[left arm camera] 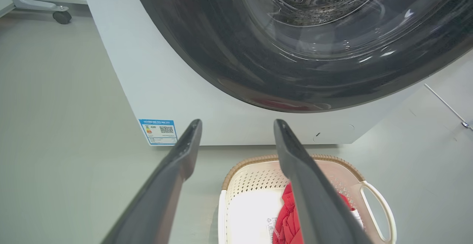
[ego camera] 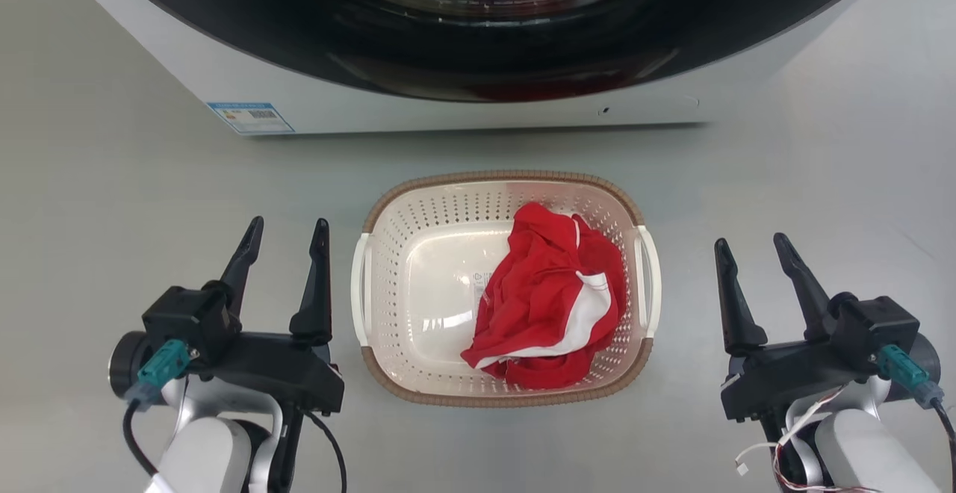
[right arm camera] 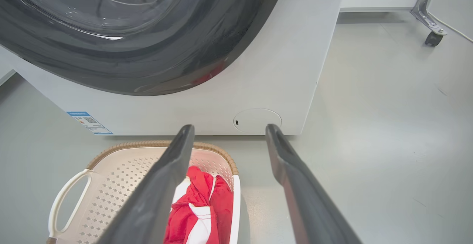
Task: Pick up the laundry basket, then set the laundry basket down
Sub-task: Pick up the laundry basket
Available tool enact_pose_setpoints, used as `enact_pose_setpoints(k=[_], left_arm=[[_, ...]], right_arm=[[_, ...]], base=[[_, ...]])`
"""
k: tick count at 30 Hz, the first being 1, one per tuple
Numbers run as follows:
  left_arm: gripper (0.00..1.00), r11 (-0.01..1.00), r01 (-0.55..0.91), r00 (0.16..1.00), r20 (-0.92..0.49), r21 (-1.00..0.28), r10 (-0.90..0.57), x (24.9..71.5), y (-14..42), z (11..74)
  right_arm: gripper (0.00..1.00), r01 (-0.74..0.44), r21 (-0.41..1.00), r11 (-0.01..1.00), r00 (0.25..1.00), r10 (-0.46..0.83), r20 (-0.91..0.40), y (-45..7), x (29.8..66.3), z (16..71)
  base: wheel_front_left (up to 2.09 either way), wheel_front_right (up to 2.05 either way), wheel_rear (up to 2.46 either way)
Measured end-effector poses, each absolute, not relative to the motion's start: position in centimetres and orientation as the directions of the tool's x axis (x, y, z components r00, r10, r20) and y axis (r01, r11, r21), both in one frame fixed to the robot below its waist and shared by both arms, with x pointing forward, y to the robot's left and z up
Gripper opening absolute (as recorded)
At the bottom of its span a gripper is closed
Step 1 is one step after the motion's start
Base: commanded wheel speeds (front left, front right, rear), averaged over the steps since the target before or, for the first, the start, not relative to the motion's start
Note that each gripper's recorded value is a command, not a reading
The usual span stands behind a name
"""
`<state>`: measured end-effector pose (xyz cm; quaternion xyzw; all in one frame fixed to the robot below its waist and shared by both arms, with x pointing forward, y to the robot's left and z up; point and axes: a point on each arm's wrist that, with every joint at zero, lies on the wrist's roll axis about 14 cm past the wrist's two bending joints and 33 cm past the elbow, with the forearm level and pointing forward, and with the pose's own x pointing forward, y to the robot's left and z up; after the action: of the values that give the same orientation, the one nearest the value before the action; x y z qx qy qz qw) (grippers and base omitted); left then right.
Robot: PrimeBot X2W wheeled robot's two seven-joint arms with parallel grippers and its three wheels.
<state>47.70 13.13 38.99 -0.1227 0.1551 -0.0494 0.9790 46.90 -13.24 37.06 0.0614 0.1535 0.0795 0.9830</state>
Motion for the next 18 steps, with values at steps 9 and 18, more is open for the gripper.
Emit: enact_pose_setpoints(k=[9,18], left_arm=[[1.0,0.957,0.062,0.907,-0.385,-0.283,-0.172,49.9,12.2,33.5],[1.0,0.945,0.054,0.821,-0.525,-0.321,-0.225,50.9,11.1,26.6]], right_arm=[[1.0,-0.125,0.182,0.975,0.916,0.183,-0.356,-12.7,49.3,32.8],[1.0,-0.124,0.207,0.97,0.875,0.206,-0.438,-11.8,50.7,27.6]], base=[[0.0,0.0,0.0],[0.0,0.0,0.0]])
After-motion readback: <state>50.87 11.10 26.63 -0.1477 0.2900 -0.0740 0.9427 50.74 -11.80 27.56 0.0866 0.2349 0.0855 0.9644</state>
